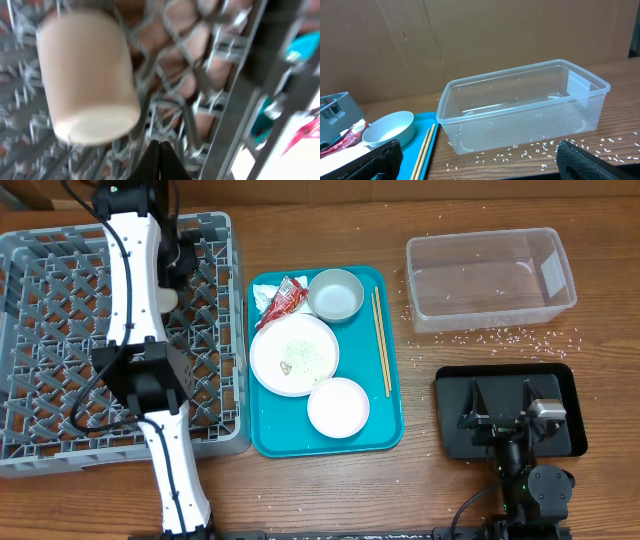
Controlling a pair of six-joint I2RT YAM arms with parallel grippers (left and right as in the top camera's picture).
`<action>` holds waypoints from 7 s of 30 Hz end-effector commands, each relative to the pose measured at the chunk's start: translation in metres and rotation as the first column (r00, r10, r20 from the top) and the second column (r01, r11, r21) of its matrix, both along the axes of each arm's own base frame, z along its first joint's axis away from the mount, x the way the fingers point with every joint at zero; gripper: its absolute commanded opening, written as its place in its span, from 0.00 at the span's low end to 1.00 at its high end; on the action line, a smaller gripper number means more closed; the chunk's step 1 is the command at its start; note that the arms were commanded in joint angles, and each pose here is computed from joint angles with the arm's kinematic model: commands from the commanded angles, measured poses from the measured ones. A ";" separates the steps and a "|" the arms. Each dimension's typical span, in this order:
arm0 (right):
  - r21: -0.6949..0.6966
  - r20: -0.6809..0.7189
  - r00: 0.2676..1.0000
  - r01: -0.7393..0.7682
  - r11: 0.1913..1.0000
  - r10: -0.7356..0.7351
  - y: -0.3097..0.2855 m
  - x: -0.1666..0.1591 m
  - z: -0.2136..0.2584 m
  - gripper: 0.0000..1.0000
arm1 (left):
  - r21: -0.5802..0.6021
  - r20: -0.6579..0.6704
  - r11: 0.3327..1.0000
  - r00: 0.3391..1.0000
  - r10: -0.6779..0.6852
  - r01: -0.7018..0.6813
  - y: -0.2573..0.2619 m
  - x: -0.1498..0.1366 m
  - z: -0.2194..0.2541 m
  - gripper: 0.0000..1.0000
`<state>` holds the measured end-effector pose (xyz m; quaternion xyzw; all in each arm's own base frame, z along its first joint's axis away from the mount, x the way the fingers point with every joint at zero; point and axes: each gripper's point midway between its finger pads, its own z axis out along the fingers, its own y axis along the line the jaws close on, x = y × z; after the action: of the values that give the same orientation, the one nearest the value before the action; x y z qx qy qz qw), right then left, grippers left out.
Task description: Sort waste into correct bins and load items into the dishwasher
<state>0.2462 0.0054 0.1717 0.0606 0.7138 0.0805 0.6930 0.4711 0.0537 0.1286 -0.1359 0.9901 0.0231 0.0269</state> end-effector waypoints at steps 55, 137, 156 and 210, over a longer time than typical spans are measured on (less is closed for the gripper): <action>-0.006 0.002 1.000 0.011 1.000 -0.011 -0.002 0.000 -0.002 1.00 | -0.222 0.491 0.975 0.863 0.119 -0.008 0.023 0.028 0.139 0.19; -0.006 0.002 1.000 0.011 1.000 -0.011 -0.002 0.000 -0.002 1.00 | -0.081 0.401 0.796 0.750 -0.525 0.600 -0.297 -0.012 0.100 0.04; -0.006 0.002 1.000 0.011 1.000 -0.011 -0.002 0.000 -0.002 1.00 | -0.390 0.300 0.904 0.952 -0.058 0.178 -0.056 -0.064 0.146 0.04; -0.006 0.002 1.000 0.011 1.000 -0.011 -0.002 0.000 -0.002 1.00 | -0.792 0.522 0.474 0.830 0.197 0.385 0.014 -0.092 0.039 0.04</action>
<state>0.2462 0.0054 0.1716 0.0606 0.7140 0.0805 0.6929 0.3879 0.0691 0.1820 -0.0790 0.7929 -0.5469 0.2568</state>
